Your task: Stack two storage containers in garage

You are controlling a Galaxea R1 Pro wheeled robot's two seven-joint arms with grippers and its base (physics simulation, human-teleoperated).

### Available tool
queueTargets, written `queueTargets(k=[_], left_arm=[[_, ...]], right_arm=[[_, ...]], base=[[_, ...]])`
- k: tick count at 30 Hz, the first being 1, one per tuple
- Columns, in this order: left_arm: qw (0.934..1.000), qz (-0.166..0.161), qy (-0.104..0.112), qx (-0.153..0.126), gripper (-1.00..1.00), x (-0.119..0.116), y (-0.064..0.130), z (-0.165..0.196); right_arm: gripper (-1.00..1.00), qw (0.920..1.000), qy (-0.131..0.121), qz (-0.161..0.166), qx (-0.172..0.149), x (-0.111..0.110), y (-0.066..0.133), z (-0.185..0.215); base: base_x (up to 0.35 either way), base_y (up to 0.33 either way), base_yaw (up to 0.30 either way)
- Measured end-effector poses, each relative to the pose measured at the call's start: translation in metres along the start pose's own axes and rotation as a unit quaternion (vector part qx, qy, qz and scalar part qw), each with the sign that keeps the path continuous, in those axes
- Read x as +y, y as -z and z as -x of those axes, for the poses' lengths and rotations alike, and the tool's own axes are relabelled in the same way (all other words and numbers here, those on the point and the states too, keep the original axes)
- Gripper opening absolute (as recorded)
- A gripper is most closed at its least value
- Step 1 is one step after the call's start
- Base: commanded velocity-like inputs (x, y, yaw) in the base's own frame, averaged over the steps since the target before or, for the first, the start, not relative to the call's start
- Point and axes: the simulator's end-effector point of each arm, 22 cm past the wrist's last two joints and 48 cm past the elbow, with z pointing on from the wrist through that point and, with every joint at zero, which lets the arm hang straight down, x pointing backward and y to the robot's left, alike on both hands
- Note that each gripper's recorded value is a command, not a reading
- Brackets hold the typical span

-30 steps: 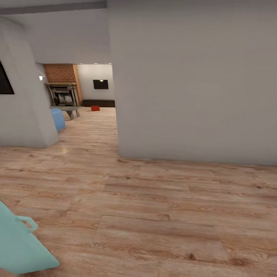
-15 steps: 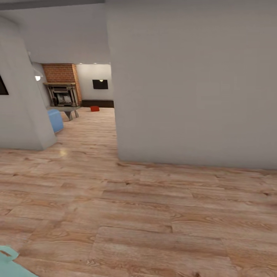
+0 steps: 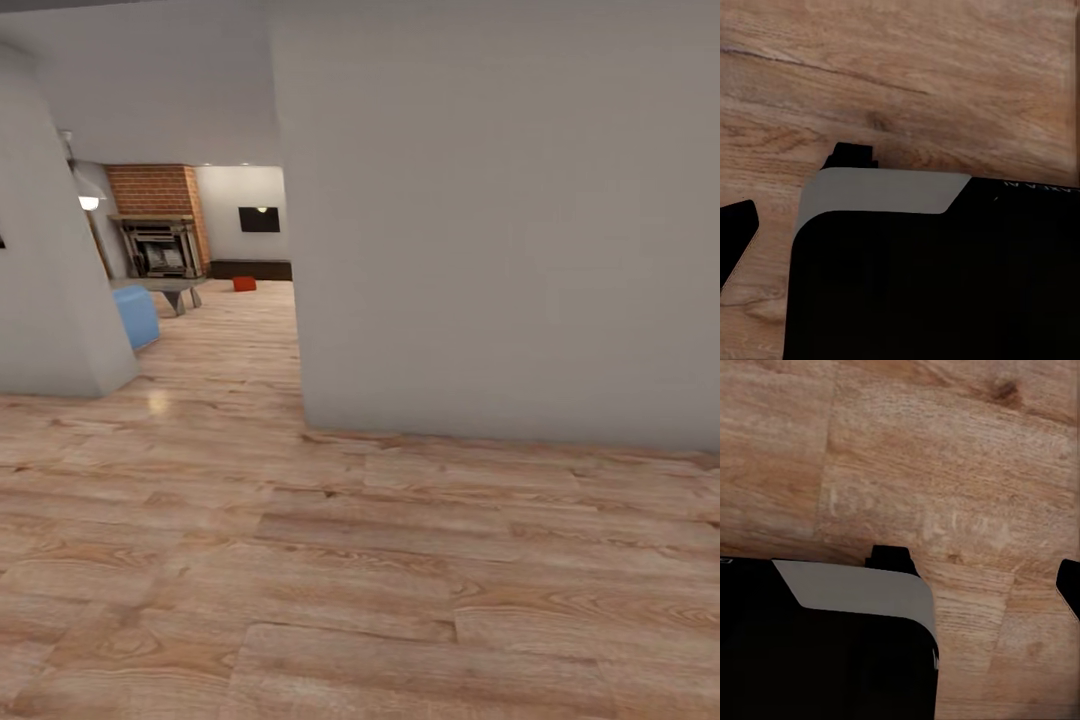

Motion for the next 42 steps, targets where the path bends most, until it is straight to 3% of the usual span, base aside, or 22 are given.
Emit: queueTargets(k=[10,12,15,18,25,42], left_arm=[[1.0000,0.000,0.000,0.000,1.00,0.000,0.000,0.000],[1.0000,0.000,0.000,0.000,1.00,0.000,0.000,0.000],[1.0000,0.000,0.000,0.000,1.00,0.000,0.000,0.000],[1.0000,0.000,0.000,0.000,1.00,0.000,0.000,0.000],[1.0000,0.000,0.000,0.000,1.00,0.000,0.000,0.000],[1.0000,-0.001,0.000,-0.001,1.00,-0.001,0.000,0.000]], right_arm=[[1.00,1.0000,0.000,0.004,0.000,0.002,0.000,0.000],[1.00,0.9999,0.000,0.015,0.001,0.006,0.000,0.000],[1.00,0.9984,-0.003,0.057,0.002,0.021,0.001,-0.001],[1.00,0.9974,-0.004,0.071,0.003,0.026,0.001,-0.002],[1.00,0.9974,-0.004,0.072,0.002,0.027,0.001,-0.001],[1.00,0.9975,-0.005,0.071,0.001,0.025,0.001,-0.001]], base=[[0.323,0.000,0.000],[0.323,0.000,0.000],[0.323,0.000,0.000],[0.323,0.000,0.000],[0.323,0.000,0.077],[0.323,0.000,0.268]])
